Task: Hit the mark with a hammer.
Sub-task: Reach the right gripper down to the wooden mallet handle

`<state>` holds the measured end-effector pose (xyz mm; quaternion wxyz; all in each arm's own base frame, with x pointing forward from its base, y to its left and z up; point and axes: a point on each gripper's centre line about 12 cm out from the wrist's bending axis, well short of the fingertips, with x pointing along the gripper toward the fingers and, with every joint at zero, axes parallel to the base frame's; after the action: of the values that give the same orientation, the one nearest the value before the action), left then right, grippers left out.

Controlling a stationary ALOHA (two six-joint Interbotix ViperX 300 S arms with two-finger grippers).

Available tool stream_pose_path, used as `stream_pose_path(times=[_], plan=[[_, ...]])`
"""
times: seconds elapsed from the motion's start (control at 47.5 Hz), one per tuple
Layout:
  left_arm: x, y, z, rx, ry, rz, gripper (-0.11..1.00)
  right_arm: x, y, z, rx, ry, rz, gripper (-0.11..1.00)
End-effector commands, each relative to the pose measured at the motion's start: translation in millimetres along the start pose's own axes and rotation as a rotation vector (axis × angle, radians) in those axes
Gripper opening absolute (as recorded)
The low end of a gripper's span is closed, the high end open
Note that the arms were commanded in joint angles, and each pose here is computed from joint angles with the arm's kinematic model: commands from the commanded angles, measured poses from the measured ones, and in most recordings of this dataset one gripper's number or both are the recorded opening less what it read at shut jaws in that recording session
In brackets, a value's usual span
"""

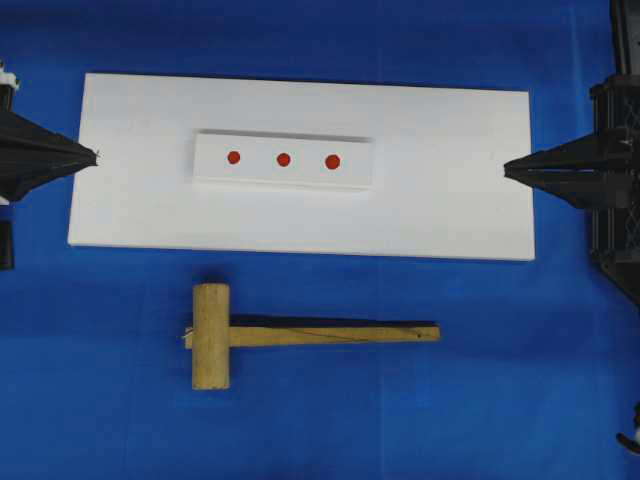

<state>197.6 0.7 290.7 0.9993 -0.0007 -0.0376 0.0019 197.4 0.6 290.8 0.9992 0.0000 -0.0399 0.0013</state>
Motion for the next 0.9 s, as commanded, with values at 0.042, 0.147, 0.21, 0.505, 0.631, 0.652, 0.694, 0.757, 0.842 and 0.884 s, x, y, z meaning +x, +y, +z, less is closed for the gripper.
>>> stream_pose_path(times=[0.042, 0.147, 0.21, 0.505, 0.631, 0.652, 0.694, 0.757, 0.842, 0.884], plan=[[2.9, -1.4, 4.3, -0.014, -0.008, -0.006, 0.0, 8.2, 3.7, 2.7, 0.004, 0.022, 0.018, -0.01], [3.0, -1.4, 4.9, -0.013, -0.009, -0.006, 0.0, 17.5, 12.8, -5.0, 0.014, 0.097, 0.059, -0.06], [2.9, -1.4, 4.3, -0.013, -0.008, -0.006, 0.0, 24.1, 19.8, -6.4, 0.03, 0.124, 0.086, -0.06], [2.7, -1.3, 2.5, -0.016, 0.0, -0.006, 0.0, 64.8, 46.3, -27.1, 0.103, 0.263, 0.157, -0.05], [2.4, -1.4, 1.3, -0.014, 0.003, -0.006, 0.0, 82.3, 50.5, -44.9, 0.145, 0.339, 0.148, 0.05], [2.3, -1.4, 0.7, -0.014, 0.005, -0.006, 0.0, 85.4, 51.1, -47.3, 0.151, 0.351, 0.146, 0.09], [2.3, -1.4, 0.7, -0.014, 0.005, -0.006, 0.0, 91.5, 53.7, -52.7, 0.164, 0.375, 0.145, 0.16], [2.3, -1.4, -0.3, -0.014, 0.008, -0.006, 0.0, 100.7, 59.3, -61.2, 0.174, 0.409, 0.151, 0.31], [1.8, -1.4, -1.4, -0.014, 0.011, -0.006, 0.0, 115.8, 68.1, -74.3, 0.189, 0.452, 0.158, 0.58], [1.7, -1.1, -2.0, -0.014, 0.012, -0.005, 0.0, 122.1, 72.4, -80.9, 0.203, 0.474, 0.159, 0.7]])
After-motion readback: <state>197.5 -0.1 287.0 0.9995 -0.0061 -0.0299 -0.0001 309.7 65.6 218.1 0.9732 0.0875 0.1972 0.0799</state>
